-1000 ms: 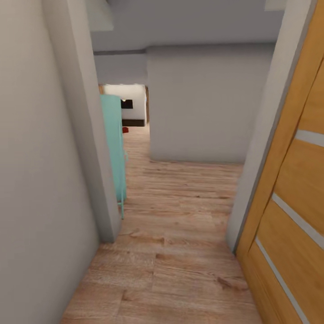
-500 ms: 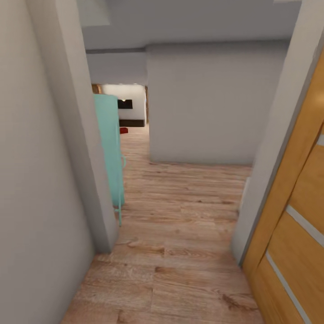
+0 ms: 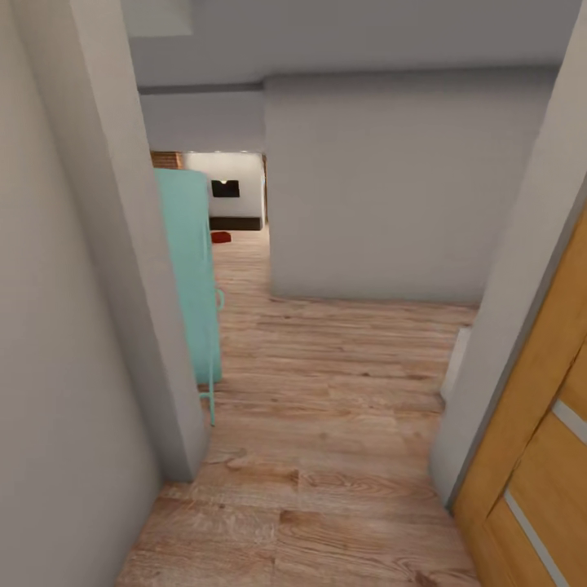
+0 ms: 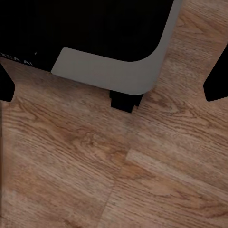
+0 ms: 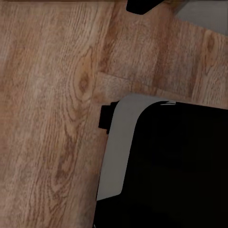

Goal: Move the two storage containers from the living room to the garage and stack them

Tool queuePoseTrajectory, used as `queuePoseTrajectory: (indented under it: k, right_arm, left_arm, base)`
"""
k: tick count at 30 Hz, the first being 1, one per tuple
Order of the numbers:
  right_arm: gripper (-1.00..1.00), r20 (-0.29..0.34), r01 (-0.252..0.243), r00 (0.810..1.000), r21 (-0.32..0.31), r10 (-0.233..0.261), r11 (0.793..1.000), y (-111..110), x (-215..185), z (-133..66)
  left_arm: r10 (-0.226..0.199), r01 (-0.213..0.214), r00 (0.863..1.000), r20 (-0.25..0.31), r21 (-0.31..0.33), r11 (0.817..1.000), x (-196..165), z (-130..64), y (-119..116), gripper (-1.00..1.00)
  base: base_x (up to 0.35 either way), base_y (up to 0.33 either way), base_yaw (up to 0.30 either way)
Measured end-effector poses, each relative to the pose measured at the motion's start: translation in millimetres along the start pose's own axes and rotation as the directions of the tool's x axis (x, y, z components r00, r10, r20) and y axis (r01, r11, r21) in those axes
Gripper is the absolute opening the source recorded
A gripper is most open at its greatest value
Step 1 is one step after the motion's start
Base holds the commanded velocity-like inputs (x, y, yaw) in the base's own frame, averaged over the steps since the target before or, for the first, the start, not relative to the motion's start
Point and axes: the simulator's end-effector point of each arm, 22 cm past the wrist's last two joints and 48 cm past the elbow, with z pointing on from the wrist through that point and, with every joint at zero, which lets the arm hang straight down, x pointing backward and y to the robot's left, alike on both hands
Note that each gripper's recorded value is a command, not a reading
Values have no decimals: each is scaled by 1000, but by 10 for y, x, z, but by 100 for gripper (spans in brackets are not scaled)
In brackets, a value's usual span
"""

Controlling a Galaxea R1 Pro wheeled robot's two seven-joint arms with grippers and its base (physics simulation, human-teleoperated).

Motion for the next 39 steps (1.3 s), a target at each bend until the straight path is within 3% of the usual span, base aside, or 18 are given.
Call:
queuePoseTrajectory:
  k: [39]
  right_arm:
    - [100,1,-5,1000,-2,5,1000,18,-4,1]
  left_arm:
    - [0,0,1000,1,1,1000,0,0,-12,100]
  base:
    - [322,19,-11]
